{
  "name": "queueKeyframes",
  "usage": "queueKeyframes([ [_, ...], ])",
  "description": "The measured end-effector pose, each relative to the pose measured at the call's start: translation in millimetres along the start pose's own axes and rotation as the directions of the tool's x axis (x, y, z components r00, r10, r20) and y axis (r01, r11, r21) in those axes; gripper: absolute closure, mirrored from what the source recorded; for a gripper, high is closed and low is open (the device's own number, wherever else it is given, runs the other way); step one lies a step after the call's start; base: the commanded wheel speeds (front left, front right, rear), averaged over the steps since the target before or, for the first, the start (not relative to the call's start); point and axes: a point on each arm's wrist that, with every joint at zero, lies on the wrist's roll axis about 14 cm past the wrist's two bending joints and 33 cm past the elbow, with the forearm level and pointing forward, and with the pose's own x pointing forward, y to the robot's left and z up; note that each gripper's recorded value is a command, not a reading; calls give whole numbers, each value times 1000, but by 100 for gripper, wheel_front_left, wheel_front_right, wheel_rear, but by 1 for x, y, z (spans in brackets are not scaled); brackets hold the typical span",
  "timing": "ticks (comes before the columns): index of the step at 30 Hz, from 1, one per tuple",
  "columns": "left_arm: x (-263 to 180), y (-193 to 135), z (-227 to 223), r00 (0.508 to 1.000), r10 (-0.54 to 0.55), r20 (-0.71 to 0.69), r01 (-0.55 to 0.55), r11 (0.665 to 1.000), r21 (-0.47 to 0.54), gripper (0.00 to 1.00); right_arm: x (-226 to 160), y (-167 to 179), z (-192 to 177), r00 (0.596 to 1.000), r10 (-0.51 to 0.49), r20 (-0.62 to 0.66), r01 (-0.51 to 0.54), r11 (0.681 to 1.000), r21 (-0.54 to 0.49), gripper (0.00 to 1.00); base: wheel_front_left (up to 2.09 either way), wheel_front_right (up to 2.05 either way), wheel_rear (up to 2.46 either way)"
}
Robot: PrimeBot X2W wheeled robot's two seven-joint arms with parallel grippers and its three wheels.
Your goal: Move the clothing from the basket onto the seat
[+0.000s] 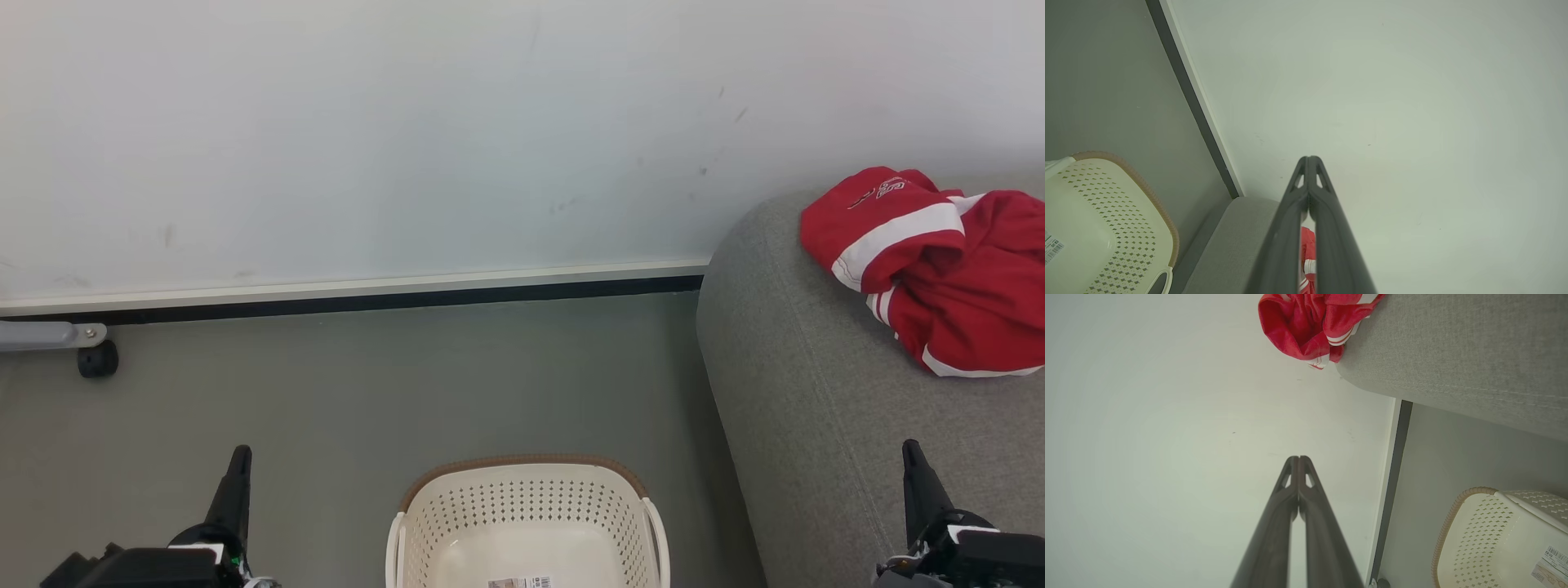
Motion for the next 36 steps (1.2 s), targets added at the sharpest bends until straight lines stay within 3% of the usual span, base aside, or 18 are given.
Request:
queueKeyframes([
  [36,0,0,0,1000,0,0,0,1000,0,100,0,0,0,1000,0,0,0,1000,0,100,0,0,0],
])
